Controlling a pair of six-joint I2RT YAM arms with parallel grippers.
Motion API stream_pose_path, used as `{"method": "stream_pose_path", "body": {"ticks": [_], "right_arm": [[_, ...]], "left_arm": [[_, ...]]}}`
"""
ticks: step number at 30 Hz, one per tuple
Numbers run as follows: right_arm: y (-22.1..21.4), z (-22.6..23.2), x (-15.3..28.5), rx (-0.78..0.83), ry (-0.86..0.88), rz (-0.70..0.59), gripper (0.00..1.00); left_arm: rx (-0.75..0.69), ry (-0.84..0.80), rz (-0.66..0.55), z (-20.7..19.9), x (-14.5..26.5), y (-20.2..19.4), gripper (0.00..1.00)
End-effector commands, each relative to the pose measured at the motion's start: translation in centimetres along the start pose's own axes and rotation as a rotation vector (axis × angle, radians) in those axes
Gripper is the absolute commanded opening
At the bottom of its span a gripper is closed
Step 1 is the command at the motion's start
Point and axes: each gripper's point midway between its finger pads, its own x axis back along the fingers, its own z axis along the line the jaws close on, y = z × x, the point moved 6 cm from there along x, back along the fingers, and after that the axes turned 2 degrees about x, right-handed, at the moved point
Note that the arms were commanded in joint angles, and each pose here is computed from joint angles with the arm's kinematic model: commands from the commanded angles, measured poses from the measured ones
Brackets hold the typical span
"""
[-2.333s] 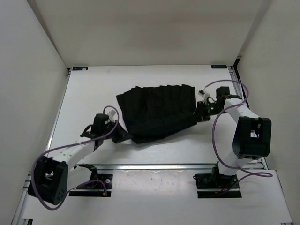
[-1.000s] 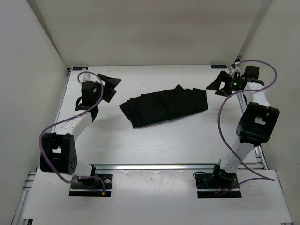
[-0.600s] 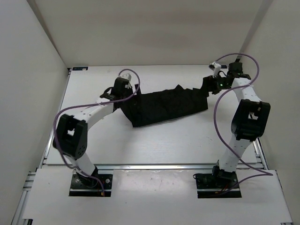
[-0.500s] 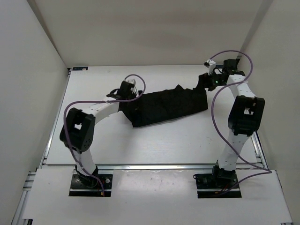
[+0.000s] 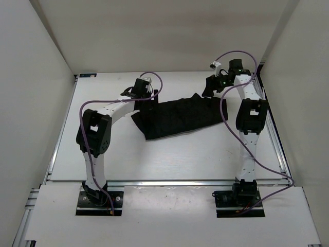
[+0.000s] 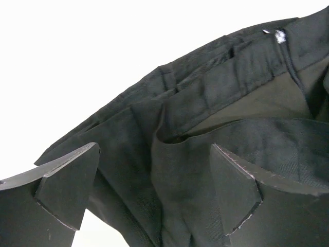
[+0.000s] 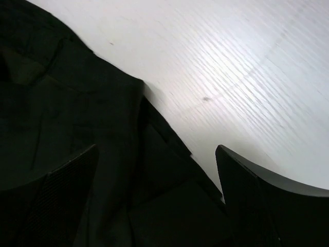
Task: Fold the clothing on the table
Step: Fold the skirt
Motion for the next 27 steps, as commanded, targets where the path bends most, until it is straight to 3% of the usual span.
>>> {"method": "stream_pose_path", "body": {"ticks": [1, 15, 27], "right_arm": [[2.3, 2.2, -0.6, 0.028, 0.098, -0.046, 0.98], [2.2, 4.6, -3.5, -0.103, 0.251, -0.066, 0.98], [-0.3, 4.3, -4.6, -0.152, 0.233, 0.007, 0.99]], "left_arm": [[-0.028, -0.064, -0.027, -1.7, 0.5, 1.3, 0.98], [0.004, -0.142, 0.045, -1.7, -0.6, 0.5, 0.9], [0.032, -0.175, 0.07, -1.8, -1.0, -0.3, 0.83]]}}
